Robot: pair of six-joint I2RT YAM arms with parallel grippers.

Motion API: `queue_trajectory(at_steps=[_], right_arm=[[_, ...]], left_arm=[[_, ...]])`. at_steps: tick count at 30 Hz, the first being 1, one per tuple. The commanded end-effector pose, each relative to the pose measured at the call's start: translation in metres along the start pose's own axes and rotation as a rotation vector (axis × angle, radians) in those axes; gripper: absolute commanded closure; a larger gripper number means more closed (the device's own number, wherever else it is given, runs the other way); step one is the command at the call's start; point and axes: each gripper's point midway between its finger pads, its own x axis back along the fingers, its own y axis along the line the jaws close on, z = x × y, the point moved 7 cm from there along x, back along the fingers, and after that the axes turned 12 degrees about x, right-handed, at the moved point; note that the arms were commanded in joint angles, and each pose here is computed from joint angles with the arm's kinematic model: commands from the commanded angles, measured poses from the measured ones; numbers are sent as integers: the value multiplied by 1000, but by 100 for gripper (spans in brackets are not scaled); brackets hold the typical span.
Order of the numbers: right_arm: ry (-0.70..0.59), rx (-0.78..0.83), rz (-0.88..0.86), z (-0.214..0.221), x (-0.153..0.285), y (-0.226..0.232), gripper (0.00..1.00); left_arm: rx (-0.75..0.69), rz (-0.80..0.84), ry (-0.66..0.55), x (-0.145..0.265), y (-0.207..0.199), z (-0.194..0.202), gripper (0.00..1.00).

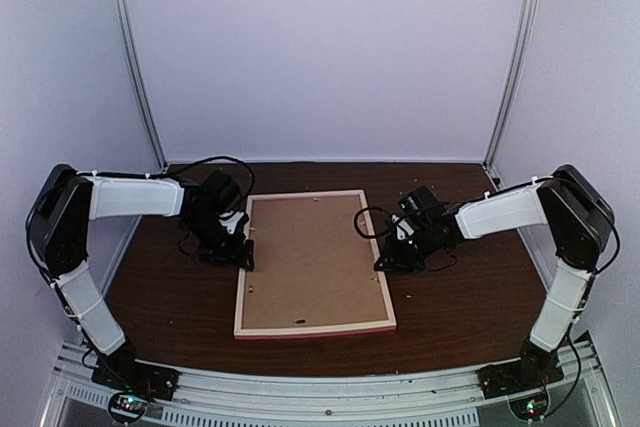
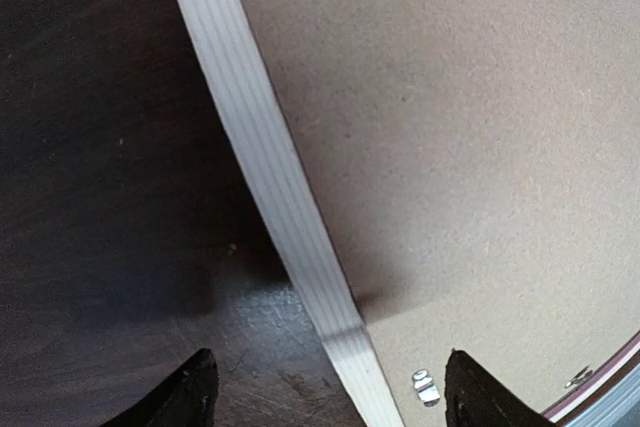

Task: Put the photo into the frame
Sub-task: Adjust the photo frame at the center of the board.

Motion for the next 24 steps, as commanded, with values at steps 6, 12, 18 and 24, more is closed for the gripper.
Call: queue_trajectory(at_steps=[6,12,18,24], right_arm=[[132,-84,305,44,8,-51,100],[128,-75,358,49,21,-50,100],[136,-65,366,53,21,-45,99],[140,-53,362,51,18,-42,95]], left_arm=[[-62,21,36,-8,-18,13,22],[-78,24,57,-13,-25,19,21],[-95,40,82,-18,-31,25,21],[-116,90,90,-21,-43,23,21]])
